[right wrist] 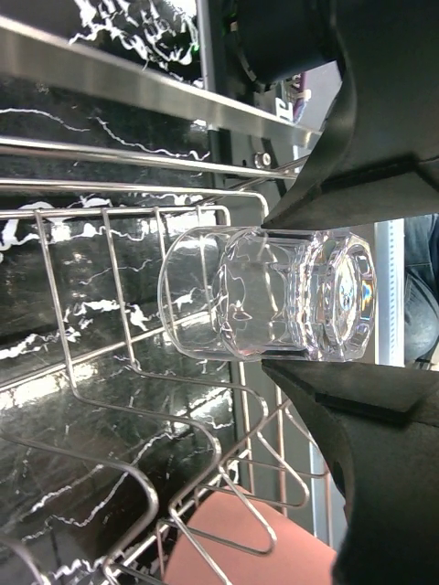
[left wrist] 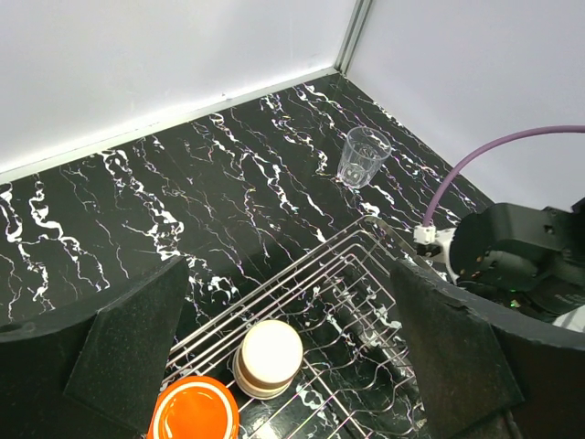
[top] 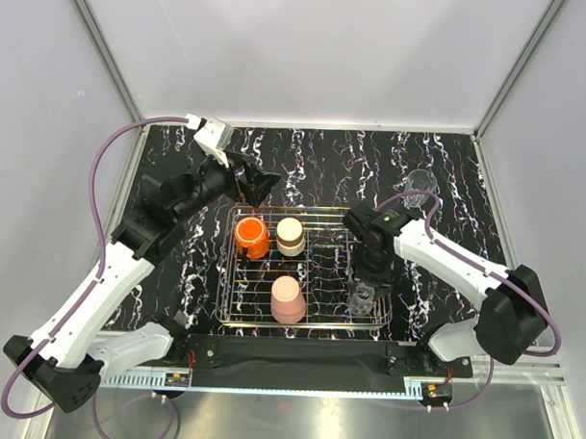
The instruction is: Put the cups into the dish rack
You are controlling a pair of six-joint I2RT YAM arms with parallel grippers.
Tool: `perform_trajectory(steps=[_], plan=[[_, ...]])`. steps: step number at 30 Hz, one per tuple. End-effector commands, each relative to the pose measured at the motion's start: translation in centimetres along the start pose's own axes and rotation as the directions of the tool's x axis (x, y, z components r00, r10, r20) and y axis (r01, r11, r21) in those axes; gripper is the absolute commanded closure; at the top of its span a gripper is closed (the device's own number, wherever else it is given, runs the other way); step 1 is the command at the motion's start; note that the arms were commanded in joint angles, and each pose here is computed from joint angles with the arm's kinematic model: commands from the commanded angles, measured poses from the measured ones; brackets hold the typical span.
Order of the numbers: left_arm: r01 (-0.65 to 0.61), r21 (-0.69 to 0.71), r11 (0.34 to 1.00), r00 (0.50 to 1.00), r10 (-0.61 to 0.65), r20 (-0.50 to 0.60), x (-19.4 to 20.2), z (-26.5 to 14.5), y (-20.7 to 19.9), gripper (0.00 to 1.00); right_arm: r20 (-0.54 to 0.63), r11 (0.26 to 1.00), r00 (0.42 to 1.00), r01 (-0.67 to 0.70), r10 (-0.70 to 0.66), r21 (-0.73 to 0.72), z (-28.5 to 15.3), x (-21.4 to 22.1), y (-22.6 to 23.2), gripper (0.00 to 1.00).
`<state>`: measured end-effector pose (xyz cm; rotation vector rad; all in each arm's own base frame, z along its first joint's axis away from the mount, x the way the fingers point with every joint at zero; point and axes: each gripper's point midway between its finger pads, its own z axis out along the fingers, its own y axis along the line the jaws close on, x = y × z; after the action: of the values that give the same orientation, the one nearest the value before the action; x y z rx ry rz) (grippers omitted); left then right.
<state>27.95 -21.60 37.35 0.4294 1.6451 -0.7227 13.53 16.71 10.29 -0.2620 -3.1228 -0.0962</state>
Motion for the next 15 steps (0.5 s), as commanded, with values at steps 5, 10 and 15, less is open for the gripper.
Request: perform_trajectory(steps=[5,10,15], plan=[[-0.020,0.035,0.999,0.996,0.017,0.085,-3.1,-0.3,-1.0,0.01,-0.015,1.000,1.000,0.000,0.000,-0.024,1.4,0.2,0.3,1.00],[-0.019,0.040,0.999,0.996,0.015,0.084,-3.1,-0.3,-1.1,0.01,-0.019,1.000,1.000,0.000,0.000,-0.024,2.6,0.3,0.1,0.90],[-0.019,0.039,0.999,0.997,0.016,0.080,-2.9,-0.2,-1.0,0.01,-0.029,1.000,1.000,0.003,-0.004,-0.012,3.2,0.6,-0.1,0.67]])
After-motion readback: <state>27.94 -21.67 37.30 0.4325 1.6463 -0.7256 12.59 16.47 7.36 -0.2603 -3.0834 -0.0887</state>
